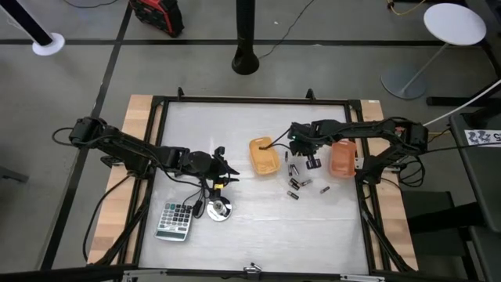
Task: Sort batteries
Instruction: Put the silver battery into the orange bin
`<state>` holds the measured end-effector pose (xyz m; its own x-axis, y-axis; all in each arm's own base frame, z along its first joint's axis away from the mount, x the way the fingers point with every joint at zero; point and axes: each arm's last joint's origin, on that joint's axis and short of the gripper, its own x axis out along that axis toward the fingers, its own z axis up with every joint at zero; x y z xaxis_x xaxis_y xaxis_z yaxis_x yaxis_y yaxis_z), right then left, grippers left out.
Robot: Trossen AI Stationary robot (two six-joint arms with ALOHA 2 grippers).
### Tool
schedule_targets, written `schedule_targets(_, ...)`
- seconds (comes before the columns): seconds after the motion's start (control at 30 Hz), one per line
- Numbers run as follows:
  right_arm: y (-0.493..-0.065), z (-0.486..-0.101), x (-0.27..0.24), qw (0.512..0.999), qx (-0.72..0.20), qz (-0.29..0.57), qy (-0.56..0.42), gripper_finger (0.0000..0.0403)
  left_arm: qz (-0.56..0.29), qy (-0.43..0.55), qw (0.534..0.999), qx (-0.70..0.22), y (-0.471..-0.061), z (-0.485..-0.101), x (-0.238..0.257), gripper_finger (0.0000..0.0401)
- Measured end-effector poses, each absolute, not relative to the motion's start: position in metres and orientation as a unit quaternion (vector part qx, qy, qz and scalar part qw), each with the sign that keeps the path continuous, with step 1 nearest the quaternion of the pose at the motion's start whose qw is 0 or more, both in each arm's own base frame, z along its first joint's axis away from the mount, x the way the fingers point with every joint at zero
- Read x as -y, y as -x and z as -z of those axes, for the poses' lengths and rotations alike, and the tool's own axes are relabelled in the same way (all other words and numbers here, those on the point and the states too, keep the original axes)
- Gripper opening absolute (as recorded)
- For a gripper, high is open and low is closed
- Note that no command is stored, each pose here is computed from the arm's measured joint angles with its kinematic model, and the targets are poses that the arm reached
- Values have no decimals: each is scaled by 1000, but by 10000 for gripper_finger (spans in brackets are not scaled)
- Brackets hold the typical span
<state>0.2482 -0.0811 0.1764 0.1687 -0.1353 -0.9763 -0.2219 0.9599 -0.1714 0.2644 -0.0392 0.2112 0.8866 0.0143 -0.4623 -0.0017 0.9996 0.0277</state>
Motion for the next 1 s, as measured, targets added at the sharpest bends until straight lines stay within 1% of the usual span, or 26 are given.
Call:
schedule_targets(0.83,-230,-176,75,695,-711,-54,98,0,-4,-14,971,-238,-264,-211,39,88)
schedule_targets(1.0,-227,-181,74,675,-729,-63,91,0,-4,-14,971,-238,-264,-211,39,88)
